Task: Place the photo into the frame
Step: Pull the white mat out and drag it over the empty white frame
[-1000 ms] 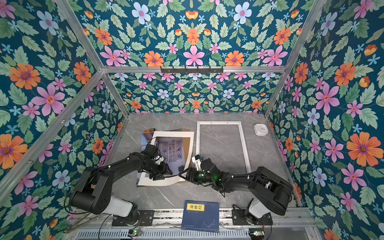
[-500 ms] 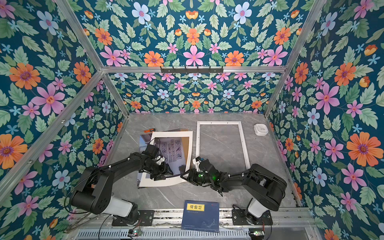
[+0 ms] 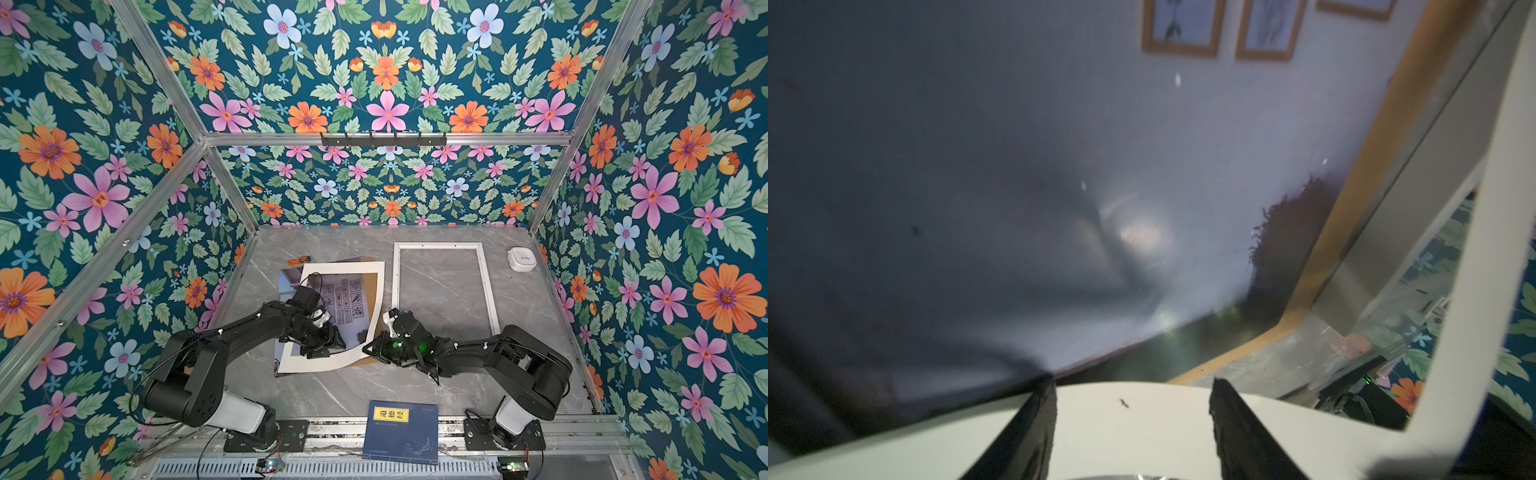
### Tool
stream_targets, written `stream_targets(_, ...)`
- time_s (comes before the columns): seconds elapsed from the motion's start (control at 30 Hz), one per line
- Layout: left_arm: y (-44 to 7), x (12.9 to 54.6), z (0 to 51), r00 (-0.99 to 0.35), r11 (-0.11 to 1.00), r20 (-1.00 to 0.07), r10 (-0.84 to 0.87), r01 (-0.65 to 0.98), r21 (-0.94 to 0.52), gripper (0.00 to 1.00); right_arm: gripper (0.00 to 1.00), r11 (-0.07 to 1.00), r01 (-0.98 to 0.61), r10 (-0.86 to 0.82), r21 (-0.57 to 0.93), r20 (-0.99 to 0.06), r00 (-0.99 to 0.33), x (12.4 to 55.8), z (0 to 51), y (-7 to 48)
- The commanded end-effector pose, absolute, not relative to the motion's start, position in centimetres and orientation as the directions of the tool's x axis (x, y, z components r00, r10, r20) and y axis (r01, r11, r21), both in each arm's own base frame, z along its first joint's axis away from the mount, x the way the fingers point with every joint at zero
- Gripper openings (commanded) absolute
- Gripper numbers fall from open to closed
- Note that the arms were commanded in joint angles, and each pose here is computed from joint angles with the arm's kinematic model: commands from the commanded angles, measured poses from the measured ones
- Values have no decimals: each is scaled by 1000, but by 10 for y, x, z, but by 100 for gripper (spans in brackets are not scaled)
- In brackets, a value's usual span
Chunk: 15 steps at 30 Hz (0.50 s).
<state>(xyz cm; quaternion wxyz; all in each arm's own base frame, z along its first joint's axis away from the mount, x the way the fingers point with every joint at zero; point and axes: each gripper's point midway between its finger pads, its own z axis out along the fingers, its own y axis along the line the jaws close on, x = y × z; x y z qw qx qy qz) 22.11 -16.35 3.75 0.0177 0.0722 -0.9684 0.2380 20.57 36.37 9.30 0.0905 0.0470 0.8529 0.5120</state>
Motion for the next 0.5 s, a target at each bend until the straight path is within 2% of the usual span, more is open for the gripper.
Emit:
stream_targets(0.0, -157, 229, 46, -992, 900, 32, -120, -122, -419, 63, 5, 536, -58, 126, 842, -148, -981, 208, 94, 355)
stream_targets(0.1, -158, 243, 62, -994, 907, -3, -106, -95, -409, 64, 0, 588, -113, 73, 801, -192, -979, 215, 106, 346)
stream_targets(0.3, -162, 269, 98, -992, 906, -82, -100, -56, -419, 64, 0, 654, -232, -20, 720, -290, -957, 219, 141, 327)
stream_targets(0.47, -173, 290, 120, -984, 887, -140, -107, -31, -460, 65, 0, 663, -206, -24, 720, -255, -967, 217, 151, 301)
